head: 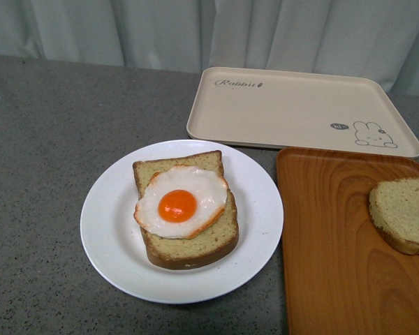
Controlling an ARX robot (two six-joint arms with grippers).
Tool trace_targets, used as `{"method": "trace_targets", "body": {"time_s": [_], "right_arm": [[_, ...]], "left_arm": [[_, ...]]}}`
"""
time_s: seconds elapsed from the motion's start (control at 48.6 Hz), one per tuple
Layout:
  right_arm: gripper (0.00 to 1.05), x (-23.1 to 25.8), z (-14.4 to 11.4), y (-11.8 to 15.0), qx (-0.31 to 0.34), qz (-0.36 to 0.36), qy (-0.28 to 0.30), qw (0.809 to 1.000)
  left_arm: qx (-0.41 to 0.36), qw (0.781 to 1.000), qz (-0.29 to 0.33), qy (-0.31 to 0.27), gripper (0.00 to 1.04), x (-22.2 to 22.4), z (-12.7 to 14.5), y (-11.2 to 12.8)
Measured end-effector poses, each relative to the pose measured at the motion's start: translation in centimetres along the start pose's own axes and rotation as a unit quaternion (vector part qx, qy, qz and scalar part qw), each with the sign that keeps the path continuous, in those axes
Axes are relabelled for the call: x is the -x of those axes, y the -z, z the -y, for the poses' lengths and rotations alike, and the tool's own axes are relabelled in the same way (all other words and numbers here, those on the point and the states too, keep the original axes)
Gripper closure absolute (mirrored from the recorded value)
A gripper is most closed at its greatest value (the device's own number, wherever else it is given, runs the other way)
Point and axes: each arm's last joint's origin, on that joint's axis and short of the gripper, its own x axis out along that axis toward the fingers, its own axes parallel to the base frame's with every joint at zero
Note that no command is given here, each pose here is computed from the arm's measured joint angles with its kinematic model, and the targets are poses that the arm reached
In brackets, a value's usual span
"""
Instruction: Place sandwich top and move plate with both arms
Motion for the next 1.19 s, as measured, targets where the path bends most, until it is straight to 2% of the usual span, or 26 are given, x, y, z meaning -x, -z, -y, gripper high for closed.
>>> {"method": "trace_targets", "body": {"time_s": [0.329, 0.411, 0.452, 0.678, 0.74, 0.822, 0.904, 0.987, 1.028, 1.089, 1.192], "right_arm": [[0.09, 0.0, 0.0, 0.0, 0.000, 0.000, 0.000, 1.000], [0.09, 0.0, -0.2, 0.3, 0.032, -0.071, -0.031, 0.996], [0.09, -0.1, -0.3, 0.5, 0.043, -0.083, -0.039, 0.995], [0.09, -0.1, -0.3, 0.3, 0.055, -0.083, -0.057, 0.993], [0.09, -0.4, 0.3, -0.2, 0.027, -0.090, -0.072, 0.993], [0.09, -1.3, 1.7, -1.4, -0.028, -0.095, -0.062, 0.993], [0.09, -2.9, 4.4, -3.2, -0.087, -0.097, -0.011, 0.991], [0.09, -4.6, 7.7, -4.0, -0.165, -0.121, 0.051, 0.977], [0.09, -5.8, 9.5, -3.7, -0.208, -0.148, 0.088, 0.963], [0.09, -7.5, 11.2, -2.5, -0.258, -0.192, 0.116, 0.940], [0.09, -9.4, 12.6, -1.9, -0.297, -0.220, 0.134, 0.919]], "left_arm": [[0.000, 1.000, 0.000, 0.000, 0.06, 0.0, 0.0, 0.0], [0.000, 1.000, 0.000, 0.000, 0.06, 0.0, 0.0, 0.0], [0.000, 1.000, 0.000, 0.000, 0.06, 0.0, 0.0, 0.0], [0.000, 1.000, 0.000, 0.000, 0.06, 0.0, 0.0, 0.0], [0.000, 1.000, 0.000, 0.000, 0.06, 0.0, 0.0, 0.0], [0.000, 1.000, 0.000, 0.000, 0.06, 0.0, 0.0, 0.0], [0.000, 1.000, 0.000, 0.000, 0.06, 0.0, 0.0, 0.0], [0.000, 1.000, 0.000, 0.000, 0.06, 0.0, 0.0, 0.0], [0.000, 1.000, 0.000, -0.001, 0.06, 0.0, 0.0, 0.0], [0.000, 1.000, 0.000, -0.001, 0.06, 0.0, 0.0, 0.0], [0.000, 1.000, 0.000, 0.000, 0.06, 0.0, 0.0, 0.0]]}}
